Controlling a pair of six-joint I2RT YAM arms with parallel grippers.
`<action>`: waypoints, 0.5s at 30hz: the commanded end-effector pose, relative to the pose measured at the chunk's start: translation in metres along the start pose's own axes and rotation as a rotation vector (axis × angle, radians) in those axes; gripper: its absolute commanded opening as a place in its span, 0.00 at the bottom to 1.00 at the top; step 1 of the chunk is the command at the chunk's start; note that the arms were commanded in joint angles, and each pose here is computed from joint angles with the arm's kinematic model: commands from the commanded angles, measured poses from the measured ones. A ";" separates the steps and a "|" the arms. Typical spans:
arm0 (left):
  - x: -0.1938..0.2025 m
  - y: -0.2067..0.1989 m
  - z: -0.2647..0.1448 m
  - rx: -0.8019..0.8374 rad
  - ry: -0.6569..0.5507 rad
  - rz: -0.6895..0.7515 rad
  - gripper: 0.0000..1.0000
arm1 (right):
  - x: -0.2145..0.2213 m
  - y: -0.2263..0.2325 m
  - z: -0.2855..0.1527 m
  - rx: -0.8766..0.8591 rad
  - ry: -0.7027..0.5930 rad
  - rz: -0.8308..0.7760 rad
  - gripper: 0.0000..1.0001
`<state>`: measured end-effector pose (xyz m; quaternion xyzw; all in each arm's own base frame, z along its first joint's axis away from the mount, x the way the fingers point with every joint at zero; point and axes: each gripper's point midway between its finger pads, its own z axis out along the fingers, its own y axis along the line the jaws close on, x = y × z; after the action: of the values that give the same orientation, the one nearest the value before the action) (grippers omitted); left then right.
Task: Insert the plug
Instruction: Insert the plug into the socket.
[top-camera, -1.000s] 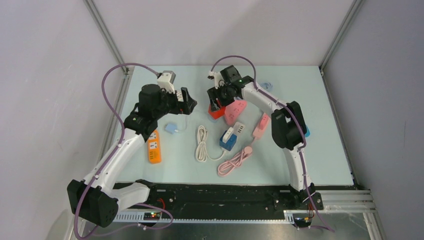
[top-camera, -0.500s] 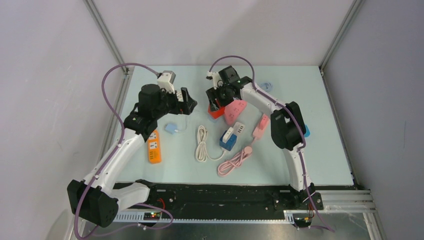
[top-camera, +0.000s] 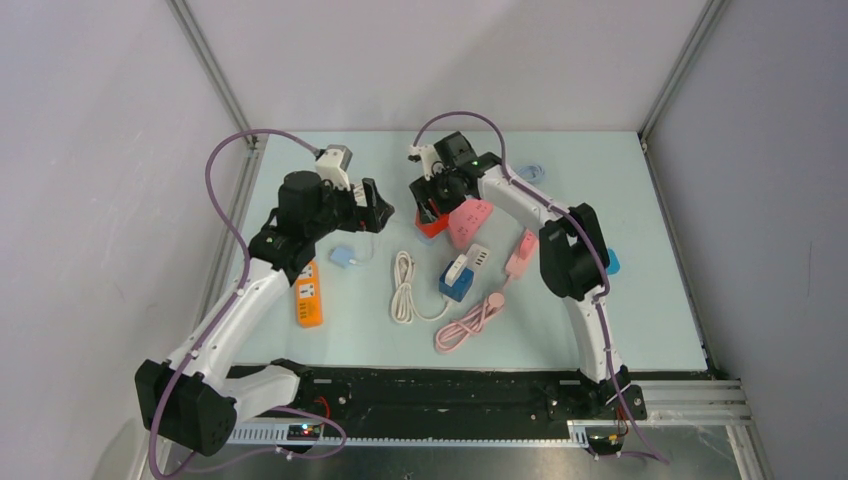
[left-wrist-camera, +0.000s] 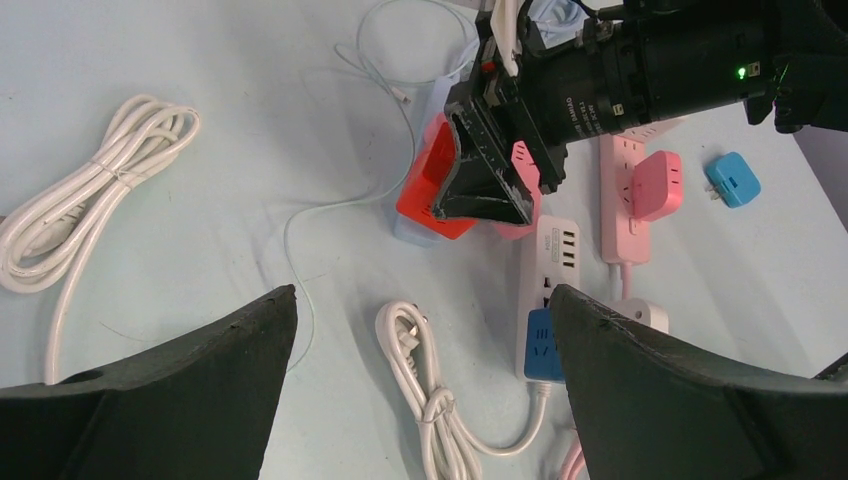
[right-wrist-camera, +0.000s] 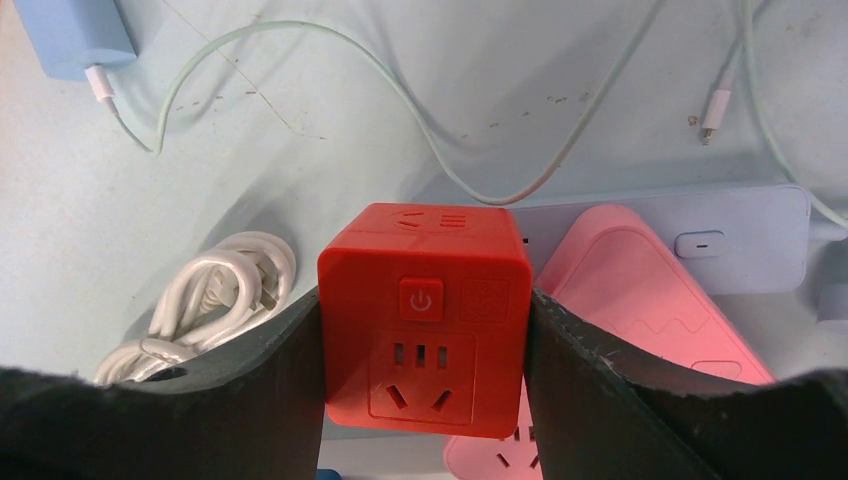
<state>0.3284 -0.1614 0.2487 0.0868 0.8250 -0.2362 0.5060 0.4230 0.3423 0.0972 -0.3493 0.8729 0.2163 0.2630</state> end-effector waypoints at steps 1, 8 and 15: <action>-0.013 -0.004 -0.008 0.020 -0.053 -0.001 1.00 | 0.030 -0.032 0.008 0.136 0.095 -0.100 0.10; -0.012 -0.006 -0.008 0.027 -0.051 0.000 1.00 | 0.026 -0.055 0.005 0.220 0.085 -0.168 0.09; -0.012 -0.005 -0.009 0.027 -0.053 0.006 1.00 | 0.027 -0.055 0.007 0.205 0.095 -0.165 0.09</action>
<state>0.3265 -0.1613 0.2528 0.0882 0.8215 -0.2388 0.5102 0.4259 0.3454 0.0911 -0.4072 0.8473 0.1835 0.2875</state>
